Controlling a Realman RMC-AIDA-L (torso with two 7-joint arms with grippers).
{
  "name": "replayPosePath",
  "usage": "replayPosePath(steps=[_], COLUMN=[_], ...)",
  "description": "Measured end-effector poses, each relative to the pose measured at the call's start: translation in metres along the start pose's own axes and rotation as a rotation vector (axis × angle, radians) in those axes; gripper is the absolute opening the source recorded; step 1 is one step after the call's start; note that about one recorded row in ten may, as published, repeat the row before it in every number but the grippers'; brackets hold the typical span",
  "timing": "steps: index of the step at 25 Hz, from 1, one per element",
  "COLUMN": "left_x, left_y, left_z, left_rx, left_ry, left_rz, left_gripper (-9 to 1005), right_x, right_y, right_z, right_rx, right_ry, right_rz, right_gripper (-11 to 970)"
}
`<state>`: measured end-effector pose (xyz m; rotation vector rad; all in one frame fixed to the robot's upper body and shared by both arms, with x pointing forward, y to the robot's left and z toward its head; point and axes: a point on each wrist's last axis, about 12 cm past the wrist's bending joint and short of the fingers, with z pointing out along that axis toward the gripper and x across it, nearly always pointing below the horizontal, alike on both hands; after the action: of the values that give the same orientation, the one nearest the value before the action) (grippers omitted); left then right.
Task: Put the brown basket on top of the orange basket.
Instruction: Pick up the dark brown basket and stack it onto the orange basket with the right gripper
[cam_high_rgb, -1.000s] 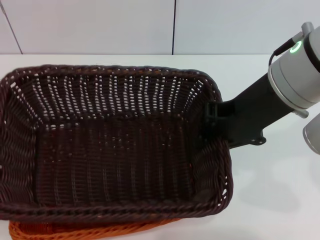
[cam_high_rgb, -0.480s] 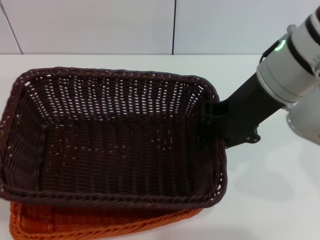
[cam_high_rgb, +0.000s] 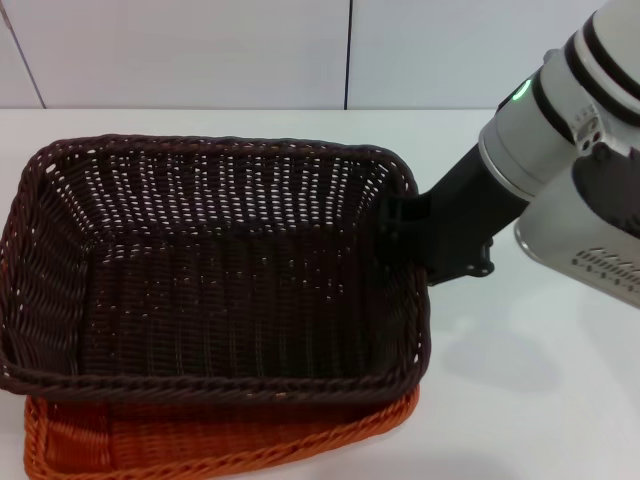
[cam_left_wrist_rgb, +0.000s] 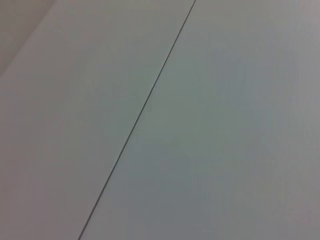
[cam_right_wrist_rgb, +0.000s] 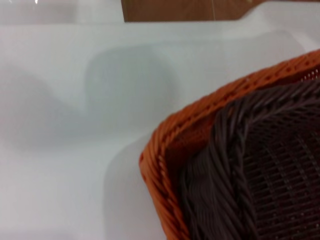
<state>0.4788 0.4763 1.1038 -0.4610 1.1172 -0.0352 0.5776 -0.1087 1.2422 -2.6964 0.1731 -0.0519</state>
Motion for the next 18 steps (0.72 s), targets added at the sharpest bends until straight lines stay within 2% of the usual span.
replayPosePath(steps=[7,12,18], left_x=[-0.001,-0.002,-0.003], left_y=[0.0,-0.001,0.0], left_z=[0.001,0.001,-0.011], left_rx=[0.0,-0.003,0.001], left_ry=[-0.009,-0.032,-0.07], left_rz=[-0.003,-0.018,-0.037], left_gripper=[716,716,715], right_x=[-0.003,-0.004,-0.015], right_y=[0.0,-0.002,-0.008], right_z=[-0.003,-0.007,-0.015], right_rx=[0.056,0.107,0.187], right_ry=[0.005,-0.049,-0.047], right_rz=[0.008,0.011,0.09], right_gripper=[166,184,206])
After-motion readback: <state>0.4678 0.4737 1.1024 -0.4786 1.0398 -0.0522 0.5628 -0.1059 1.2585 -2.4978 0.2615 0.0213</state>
